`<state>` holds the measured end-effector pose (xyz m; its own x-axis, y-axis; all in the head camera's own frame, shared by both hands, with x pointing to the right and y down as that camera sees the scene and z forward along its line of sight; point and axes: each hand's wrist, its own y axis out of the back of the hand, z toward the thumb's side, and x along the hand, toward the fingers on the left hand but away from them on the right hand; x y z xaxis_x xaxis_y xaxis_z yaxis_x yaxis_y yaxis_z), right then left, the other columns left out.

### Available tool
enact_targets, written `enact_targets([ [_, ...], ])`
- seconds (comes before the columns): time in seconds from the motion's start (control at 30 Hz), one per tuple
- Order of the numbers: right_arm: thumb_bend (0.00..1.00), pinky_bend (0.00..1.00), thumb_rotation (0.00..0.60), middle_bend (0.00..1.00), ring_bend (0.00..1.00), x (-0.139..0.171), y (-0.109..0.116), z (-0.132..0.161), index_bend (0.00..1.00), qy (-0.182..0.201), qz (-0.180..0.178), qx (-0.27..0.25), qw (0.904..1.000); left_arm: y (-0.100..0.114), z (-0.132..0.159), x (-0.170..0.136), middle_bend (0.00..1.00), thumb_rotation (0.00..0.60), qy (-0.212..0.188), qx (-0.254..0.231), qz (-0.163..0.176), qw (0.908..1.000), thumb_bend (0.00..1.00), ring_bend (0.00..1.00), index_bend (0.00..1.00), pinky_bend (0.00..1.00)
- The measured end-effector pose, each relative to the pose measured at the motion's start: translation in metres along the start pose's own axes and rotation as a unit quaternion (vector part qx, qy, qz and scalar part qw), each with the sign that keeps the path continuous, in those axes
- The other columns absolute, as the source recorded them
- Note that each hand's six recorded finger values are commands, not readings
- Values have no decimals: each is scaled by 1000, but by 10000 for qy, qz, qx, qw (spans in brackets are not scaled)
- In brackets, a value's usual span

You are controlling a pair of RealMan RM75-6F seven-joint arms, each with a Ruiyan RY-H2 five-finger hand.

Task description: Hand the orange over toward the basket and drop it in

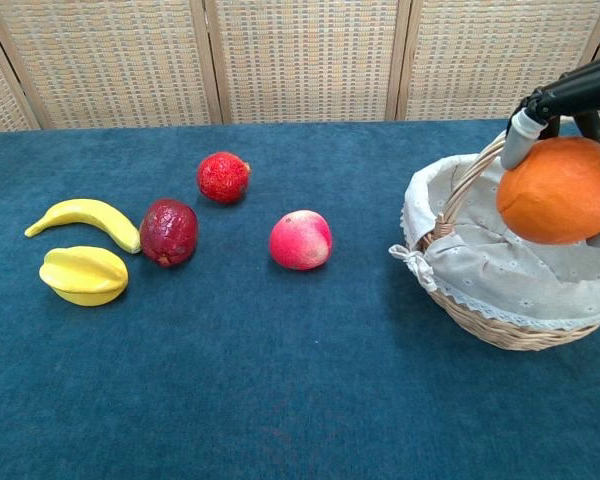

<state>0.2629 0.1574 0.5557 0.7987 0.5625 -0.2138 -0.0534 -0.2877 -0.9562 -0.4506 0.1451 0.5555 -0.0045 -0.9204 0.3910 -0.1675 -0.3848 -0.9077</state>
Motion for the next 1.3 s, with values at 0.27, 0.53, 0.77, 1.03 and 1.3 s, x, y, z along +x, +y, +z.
enact_targets([
  [0.27, 68, 396, 600, 309, 252, 9, -14, -11, 355, -128, 345, 350, 9987, -1, 2, 0, 0, 600, -24, -5, -4, 10000, 0, 0, 0, 0],
  [0.53, 0, 311, 600, 263, 146, 9, -17, -14, 280, -438, 527, 477, 9965, -2, 2, 0, 0, 600, -20, -12, -32, 10000, 0, 0, 0, 0],
  [0.77, 0, 311, 600, 263, 146, 14, -14, -11, 280, -466, 510, 515, 9963, -1, 2, 0, 0, 600, -20, -27, -32, 10000, 0, 0, 0, 0],
  [1.03, 0, 311, 600, 263, 146, 29, 6, -8, 280, -454, 119, 687, 9965, -1, 3, -3, 0, 600, -53, -12, -31, 10000, 0, 0, 0, 0],
  [1.3, 0, 66, 600, 22, 0, 72, 44, -22, 53, -1184, -565, 885, 9874, -1, 4, -12, 0, 600, -79, -8, 6, 10000, 0, 0, 0, 0],
])
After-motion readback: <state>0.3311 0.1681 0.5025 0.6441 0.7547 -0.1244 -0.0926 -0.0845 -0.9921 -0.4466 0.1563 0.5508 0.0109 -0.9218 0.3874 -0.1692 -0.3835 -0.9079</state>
